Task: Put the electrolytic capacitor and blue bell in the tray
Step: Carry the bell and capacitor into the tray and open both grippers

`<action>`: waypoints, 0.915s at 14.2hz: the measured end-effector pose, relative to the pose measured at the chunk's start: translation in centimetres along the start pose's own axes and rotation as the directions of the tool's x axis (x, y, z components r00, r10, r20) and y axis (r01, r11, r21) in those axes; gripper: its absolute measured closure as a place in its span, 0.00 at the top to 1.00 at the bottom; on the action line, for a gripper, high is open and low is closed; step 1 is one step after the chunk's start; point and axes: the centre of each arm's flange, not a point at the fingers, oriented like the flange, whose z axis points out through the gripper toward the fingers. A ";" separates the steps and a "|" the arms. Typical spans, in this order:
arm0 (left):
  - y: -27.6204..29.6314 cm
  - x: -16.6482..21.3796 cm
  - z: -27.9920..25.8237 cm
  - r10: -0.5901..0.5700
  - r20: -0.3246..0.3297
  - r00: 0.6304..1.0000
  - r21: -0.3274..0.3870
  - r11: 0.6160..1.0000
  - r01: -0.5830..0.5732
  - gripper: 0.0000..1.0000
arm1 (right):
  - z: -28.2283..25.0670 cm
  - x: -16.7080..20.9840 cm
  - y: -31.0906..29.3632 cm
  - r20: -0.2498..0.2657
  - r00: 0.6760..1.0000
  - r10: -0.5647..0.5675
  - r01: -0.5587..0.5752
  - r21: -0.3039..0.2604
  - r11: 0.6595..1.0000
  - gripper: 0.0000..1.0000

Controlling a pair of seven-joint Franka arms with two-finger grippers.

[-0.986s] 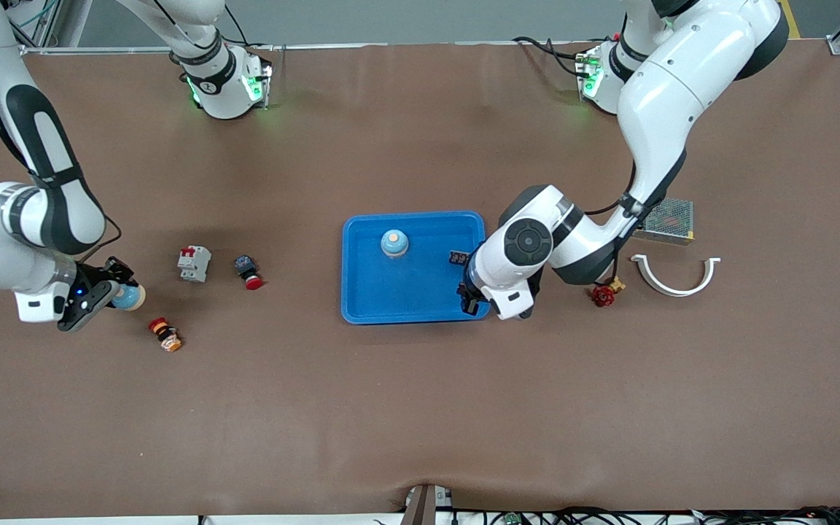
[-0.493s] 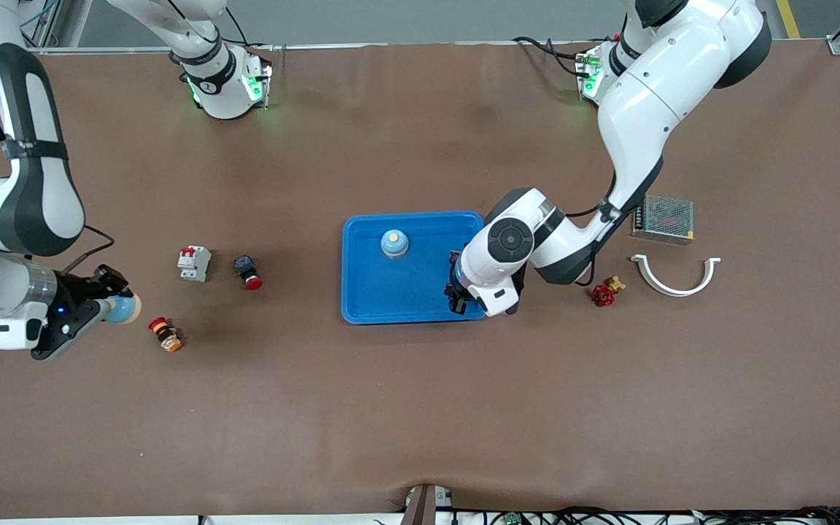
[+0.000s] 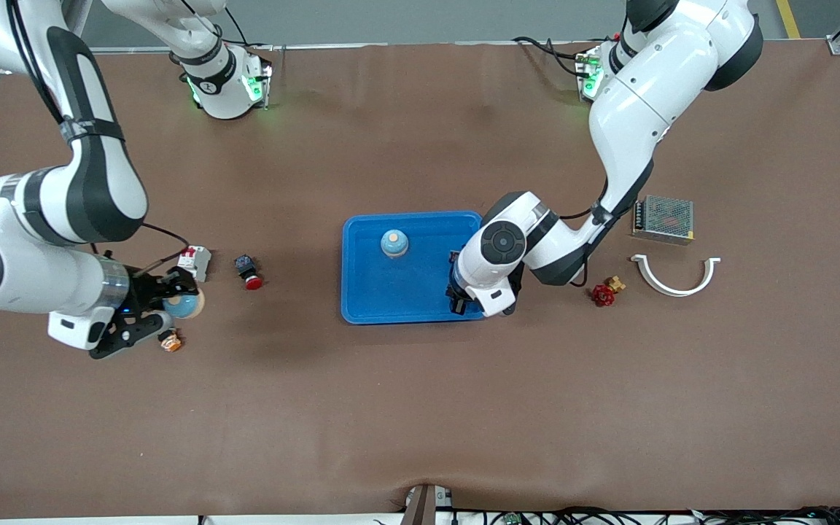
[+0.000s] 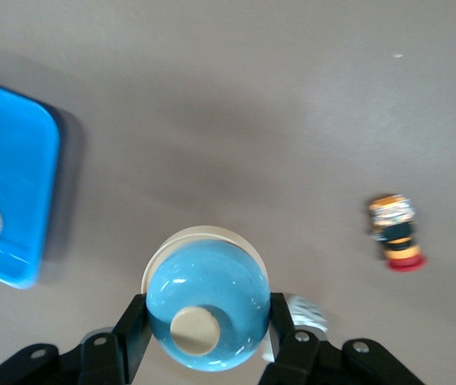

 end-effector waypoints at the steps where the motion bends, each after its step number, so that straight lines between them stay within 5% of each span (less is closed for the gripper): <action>1: 0.0 0.0 0.1 -0.001 0.000 1.000 0.001 1.000 0.001 0.30 | 0.2 0.4 -1.7 -0.002 0.998 0.055 -0.055 0.002 0.998 0.63; 3: 0.1 0.2 0.1 -0.003 -0.002 1.000 0.001 1.000 0.003 0.37 | 0.8 1.3 -6.0 -0.009 0.987 0.161 -0.161 -0.002 0.987 0.63; 9: 0.5 0.1 -0.6 -0.003 0.000 1.000 -0.013 1.000 0.003 0.95 | 2.8 2.5 -20.9 -0.075 0.933 0.353 -0.353 0.004 0.935 0.63; 13: 2.1 1.3 -3.6 -0.025 -0.003 1.000 -0.053 0.998 0.025 1.00 | 4.9 2.7 -28.6 -0.135 0.899 0.417 -0.414 0.047 0.909 0.63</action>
